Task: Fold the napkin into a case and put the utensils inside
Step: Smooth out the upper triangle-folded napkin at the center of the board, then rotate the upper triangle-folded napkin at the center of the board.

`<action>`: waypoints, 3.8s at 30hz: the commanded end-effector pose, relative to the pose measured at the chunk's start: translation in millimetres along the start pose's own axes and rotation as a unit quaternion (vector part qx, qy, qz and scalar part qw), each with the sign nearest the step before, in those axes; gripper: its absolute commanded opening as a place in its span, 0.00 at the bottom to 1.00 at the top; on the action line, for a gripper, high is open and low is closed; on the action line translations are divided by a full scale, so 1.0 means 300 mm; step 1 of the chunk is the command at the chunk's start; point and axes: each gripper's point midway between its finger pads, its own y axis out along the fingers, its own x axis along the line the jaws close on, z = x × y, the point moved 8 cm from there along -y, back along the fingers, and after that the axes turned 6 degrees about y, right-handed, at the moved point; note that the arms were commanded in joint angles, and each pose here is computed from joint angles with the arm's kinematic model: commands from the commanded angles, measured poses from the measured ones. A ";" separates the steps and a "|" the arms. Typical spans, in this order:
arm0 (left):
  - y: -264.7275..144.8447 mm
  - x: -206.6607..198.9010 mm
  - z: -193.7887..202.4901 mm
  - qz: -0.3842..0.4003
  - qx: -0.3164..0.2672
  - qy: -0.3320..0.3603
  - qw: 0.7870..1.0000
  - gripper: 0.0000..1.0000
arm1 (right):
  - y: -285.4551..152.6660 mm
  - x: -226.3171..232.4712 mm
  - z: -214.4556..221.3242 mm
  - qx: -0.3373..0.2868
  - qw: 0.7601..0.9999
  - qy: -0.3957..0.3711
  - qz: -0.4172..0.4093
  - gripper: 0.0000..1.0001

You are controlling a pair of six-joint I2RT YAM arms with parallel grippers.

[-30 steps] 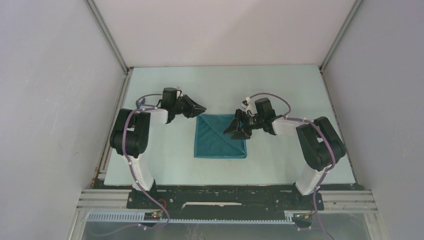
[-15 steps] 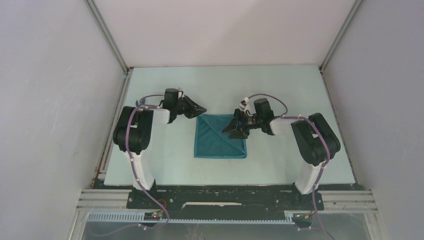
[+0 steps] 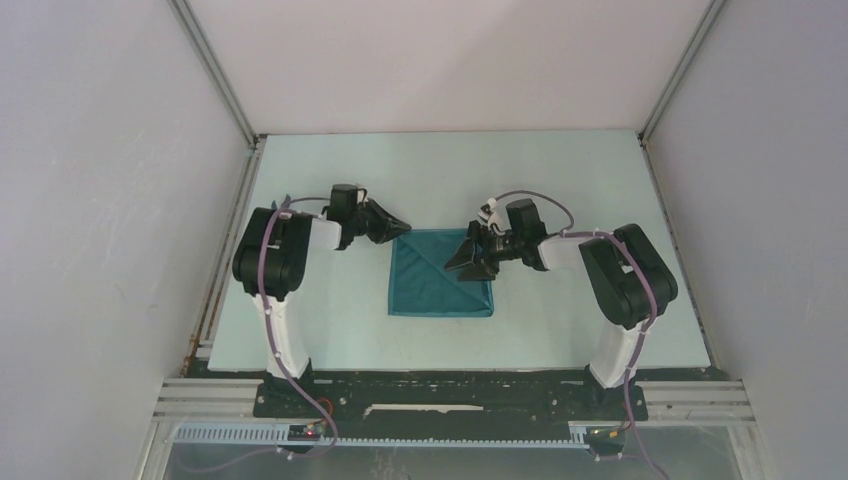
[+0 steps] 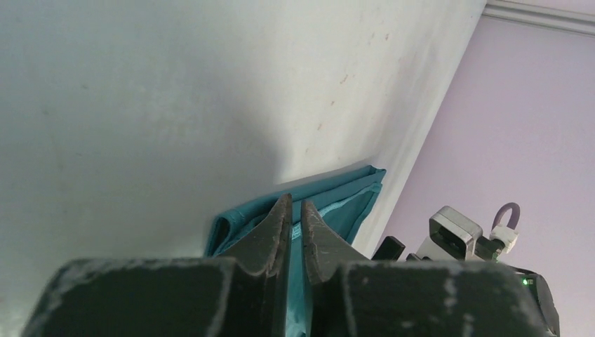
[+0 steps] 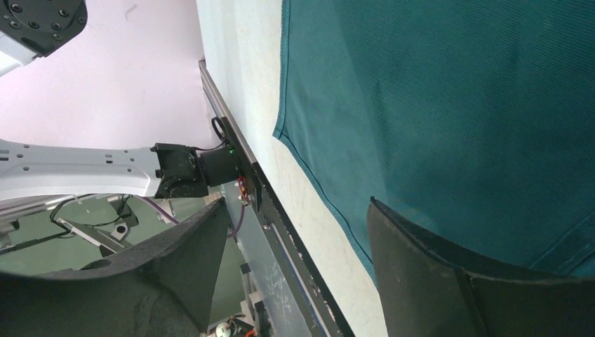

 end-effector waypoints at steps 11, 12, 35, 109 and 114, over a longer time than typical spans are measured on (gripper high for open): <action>0.043 0.056 -0.027 -0.013 -0.007 0.011 1.000 0.12 | -0.029 -0.007 0.058 0.012 1.000 -0.014 -0.001 0.80; 0.045 0.058 -0.026 -0.013 -0.006 0.009 1.000 0.12 | -0.035 -0.016 0.062 0.010 1.000 -0.012 -0.002 0.80; 0.025 -0.008 -0.052 -0.016 -0.005 0.024 1.000 0.12 | -0.214 -0.131 0.186 -0.028 0.995 0.004 0.097 0.80; -0.140 -0.114 0.019 -0.161 0.174 0.190 0.953 0.71 | -0.513 -0.047 -0.512 -0.173 0.907 0.001 0.383 0.55; -0.127 -0.086 0.025 -0.156 0.203 0.208 0.944 0.71 | -0.436 0.025 -0.332 -0.154 0.936 -0.030 0.316 0.60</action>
